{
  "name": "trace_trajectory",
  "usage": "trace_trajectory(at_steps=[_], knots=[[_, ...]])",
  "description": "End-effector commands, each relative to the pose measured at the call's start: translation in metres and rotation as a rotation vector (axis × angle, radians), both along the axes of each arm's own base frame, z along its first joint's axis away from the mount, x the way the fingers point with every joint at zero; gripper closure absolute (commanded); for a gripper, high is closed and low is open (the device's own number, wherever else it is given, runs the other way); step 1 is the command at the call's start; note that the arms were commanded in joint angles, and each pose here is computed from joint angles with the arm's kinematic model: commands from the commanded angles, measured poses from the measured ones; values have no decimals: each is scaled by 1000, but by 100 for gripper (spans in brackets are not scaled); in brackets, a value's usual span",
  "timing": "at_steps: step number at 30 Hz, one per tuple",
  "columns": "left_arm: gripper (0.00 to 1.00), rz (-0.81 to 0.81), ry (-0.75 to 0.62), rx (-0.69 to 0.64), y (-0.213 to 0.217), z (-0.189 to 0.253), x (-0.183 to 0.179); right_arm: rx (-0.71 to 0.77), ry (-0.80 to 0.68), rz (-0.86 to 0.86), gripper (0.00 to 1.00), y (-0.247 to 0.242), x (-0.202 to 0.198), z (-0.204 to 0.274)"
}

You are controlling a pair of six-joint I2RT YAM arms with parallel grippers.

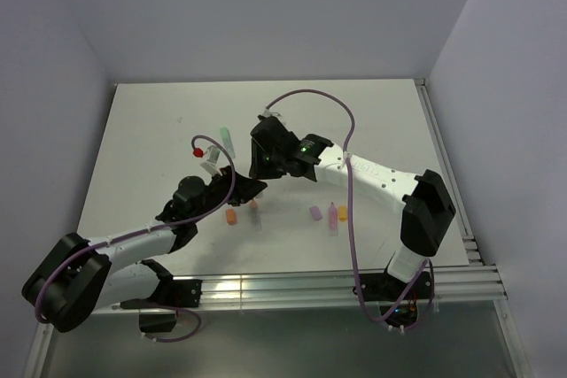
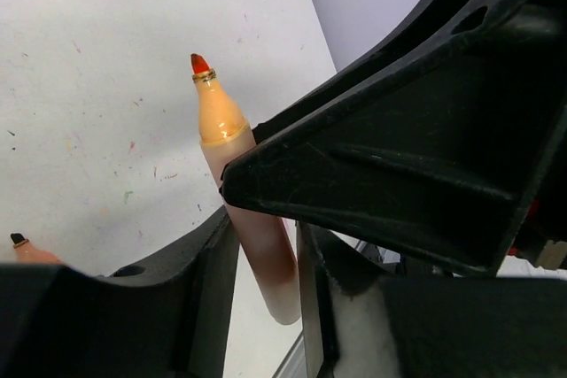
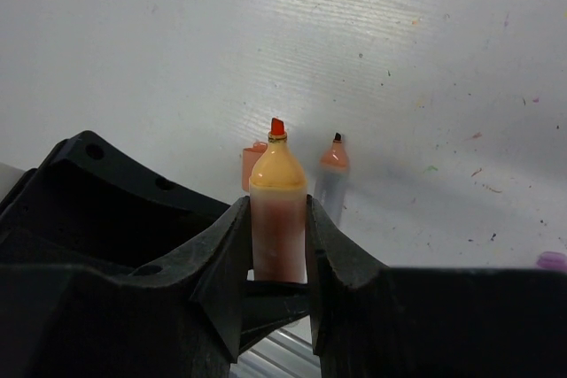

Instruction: Insert the pens into the pen caps

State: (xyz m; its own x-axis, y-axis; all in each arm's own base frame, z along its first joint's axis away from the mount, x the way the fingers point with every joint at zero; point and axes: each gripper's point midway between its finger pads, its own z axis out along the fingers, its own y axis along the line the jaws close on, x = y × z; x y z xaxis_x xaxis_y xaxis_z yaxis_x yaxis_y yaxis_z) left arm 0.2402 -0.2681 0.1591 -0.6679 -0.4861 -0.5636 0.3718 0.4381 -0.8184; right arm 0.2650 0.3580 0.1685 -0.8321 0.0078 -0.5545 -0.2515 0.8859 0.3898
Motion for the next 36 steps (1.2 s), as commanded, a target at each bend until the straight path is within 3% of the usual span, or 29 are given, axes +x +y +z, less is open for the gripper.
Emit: trace_trajectory(at_steps=[1, 5, 10, 12, 14, 19, 22, 30, 36], knots=[[64, -32, -66, -64, -8, 29, 0, 73, -41, 11, 100, 7, -3, 24], [75, -37, -70, -63, -8, 31, -1, 75, -43, 17, 100, 10, -5, 24], [100, -29, -64, -54, -6, 30, -2, 64, -50, 16, 100, 9, -5, 25], [100, -29, -61, -52, -5, 29, -3, 58, -58, 8, 100, 8, -5, 26], [100, -28, -60, -48, -5, 27, -3, 56, -68, -4, 94, 5, -5, 29], [100, -37, -58, -30, -4, 25, -5, 37, -132, -48, 66, -10, 2, 44], [100, -49, -57, -14, -4, 25, -8, 25, -202, -83, 57, -25, 7, 69], [100, -100, -63, 23, -4, 24, -18, 34, -321, -176, 47, -61, 16, 121], [100, -148, -86, 14, -2, 45, -33, -4, -276, -296, 43, -131, 15, 96]])
